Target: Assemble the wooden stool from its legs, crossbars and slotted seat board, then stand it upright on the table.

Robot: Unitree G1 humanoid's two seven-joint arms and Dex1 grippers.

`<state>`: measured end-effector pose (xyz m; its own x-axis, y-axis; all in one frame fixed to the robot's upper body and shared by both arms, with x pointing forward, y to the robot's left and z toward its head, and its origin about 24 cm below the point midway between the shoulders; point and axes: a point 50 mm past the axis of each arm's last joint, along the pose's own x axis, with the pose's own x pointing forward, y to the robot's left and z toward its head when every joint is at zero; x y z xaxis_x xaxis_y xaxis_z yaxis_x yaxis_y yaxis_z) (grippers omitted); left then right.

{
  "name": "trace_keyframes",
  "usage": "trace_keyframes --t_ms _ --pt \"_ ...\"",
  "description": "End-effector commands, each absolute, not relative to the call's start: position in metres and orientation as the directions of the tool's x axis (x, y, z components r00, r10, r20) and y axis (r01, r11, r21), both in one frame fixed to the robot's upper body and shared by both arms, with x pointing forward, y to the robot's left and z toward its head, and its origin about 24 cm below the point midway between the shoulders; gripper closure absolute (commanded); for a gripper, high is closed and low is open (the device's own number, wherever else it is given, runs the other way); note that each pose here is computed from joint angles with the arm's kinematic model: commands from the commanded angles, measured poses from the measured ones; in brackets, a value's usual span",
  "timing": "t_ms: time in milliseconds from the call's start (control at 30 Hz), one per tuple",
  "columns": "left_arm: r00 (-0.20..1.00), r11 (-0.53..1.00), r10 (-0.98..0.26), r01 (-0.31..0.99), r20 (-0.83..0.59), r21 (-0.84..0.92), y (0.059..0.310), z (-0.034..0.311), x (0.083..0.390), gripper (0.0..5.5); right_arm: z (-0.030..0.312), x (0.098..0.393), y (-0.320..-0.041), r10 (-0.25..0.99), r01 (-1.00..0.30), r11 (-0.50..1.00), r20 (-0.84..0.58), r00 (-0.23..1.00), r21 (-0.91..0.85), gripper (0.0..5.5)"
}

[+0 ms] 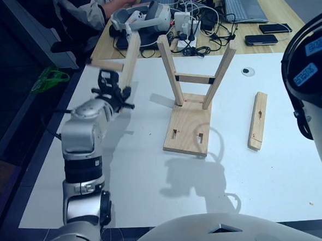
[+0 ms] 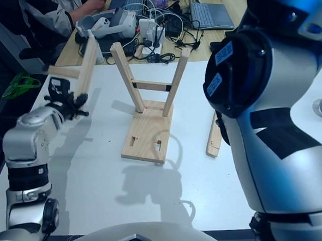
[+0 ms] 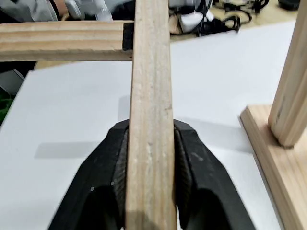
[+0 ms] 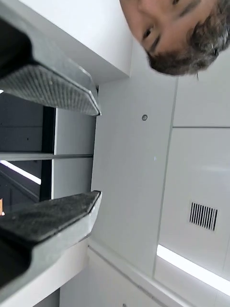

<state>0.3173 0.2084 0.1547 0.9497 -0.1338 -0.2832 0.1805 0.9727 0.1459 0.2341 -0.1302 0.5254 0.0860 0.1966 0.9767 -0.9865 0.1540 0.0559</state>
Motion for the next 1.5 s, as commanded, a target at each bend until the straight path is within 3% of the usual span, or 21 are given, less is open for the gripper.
trace_keyframes --t_ms 33,100,167,233,300,467,600,800,1100,1400,1500 --pt "0.988 0.966 -0.142 0.152 -0.064 0.209 0.201 0.207 0.326 4.48 0.517 0.236 -0.126 0.237 -0.976 0.217 0.969 0.077 0.025 2.61" --pt "0.983 0.907 -0.169 0.127 0.071 0.402 0.192 0.232 0.329 4.48 0.480 0.278 -0.126 0.277 -0.897 0.399 0.907 0.318 0.192 2.61" --pt "0.960 0.820 -0.209 0.069 0.185 0.569 0.181 0.249 0.331 4.48 0.421 0.317 -0.120 0.317 -0.779 0.519 0.767 0.558 0.353 2.61" --pt "0.920 0.714 -0.255 -0.028 0.297 0.700 0.169 0.259 0.331 4.48 0.359 0.334 -0.112 0.369 -0.685 0.571 0.603 0.707 0.453 2.61" --pt "0.874 0.638 -0.293 -0.124 0.388 0.760 0.157 0.265 0.331 4.48 0.326 0.334 -0.113 0.376 -0.629 0.580 0.514 0.771 0.517 2.61" --pt "0.750 0.473 -0.376 -0.350 0.544 0.809 0.136 0.268 0.329 4.48 0.302 0.323 -0.112 0.365 -0.581 0.489 0.453 0.814 0.650 2.61" --pt "0.697 0.400 -0.413 -0.439 0.586 0.804 0.128 0.263 0.328 4.48 0.290 0.316 -0.107 0.377 -0.558 0.294 0.443 0.813 0.776 2.61" --pt "0.665 0.364 -0.489 -0.432 0.564 0.825 0.113 0.248 0.326 4.48 0.293 0.302 -0.100 0.419 -0.593 0.116 0.502 0.757 0.797 2.61" --pt "0.667 0.344 -0.526 -0.401 0.528 0.849 0.110 0.238 0.328 4.48 0.292 0.302 -0.102 0.419 -0.601 0.113 0.511 0.751 0.791 2.61" --pt "0.589 0.299 -0.586 -0.480 0.556 0.825 0.106 0.240 0.319 4.48 0.291 0.307 -0.103 0.377 -0.550 0.172 0.461 0.803 0.817 4.08" --pt "0.571 0.270 -0.580 -0.537 0.580 0.799 0.109 0.243 0.318 4.48 0.292 0.308 -0.103 0.361 -0.537 0.186 0.451 0.816 0.823 4.34"
